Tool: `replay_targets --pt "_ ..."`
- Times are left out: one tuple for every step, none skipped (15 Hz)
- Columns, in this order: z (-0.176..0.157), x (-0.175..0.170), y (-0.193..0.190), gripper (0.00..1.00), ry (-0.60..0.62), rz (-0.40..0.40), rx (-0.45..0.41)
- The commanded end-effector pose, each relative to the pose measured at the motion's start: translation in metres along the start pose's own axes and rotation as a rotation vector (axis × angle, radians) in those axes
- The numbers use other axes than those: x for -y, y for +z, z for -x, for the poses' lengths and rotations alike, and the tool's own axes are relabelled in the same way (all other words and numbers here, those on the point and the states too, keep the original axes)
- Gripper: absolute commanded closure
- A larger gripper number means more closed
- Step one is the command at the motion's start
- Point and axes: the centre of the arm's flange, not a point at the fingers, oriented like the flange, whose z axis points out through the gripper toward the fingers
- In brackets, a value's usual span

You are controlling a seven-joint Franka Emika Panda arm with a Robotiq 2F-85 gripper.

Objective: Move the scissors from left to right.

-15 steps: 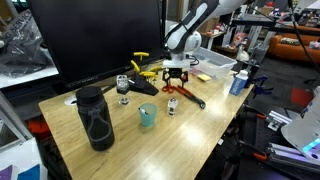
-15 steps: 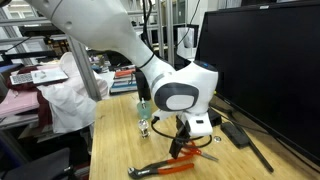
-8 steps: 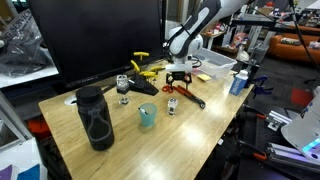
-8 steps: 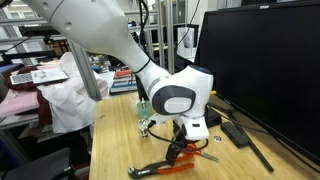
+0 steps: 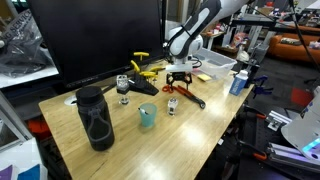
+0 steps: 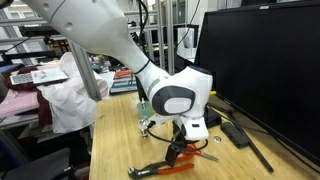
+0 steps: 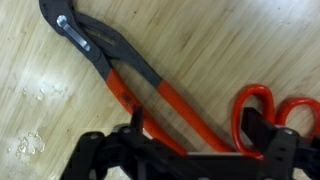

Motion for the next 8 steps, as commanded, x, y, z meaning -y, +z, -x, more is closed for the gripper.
replay_targets --pt "-0.0006 0.0064 -0.0025 0.00 -0.009 0.016 0.000" --pt "-0.0004 0.0080 -0.0025 0.00 -0.012 0.013 0.004" --pt "0.0001 0.0100 -0.0022 0.00 -0.013 0.013 0.003" --pt "0.0009 0.0119 -0.0010 0.00 -0.014 0.016 0.003" --pt "0.0019 0.0129 0.0002 0.00 -0.015 0.018 0.004" --pt "0.0030 0.0136 0.0014 0.00 -0.015 0.021 0.005" --pt "0.0043 0.0144 0.0025 0.00 -0.015 0.027 0.007" --pt "0.0056 0.0150 0.0037 0.00 -0.014 0.034 0.009"
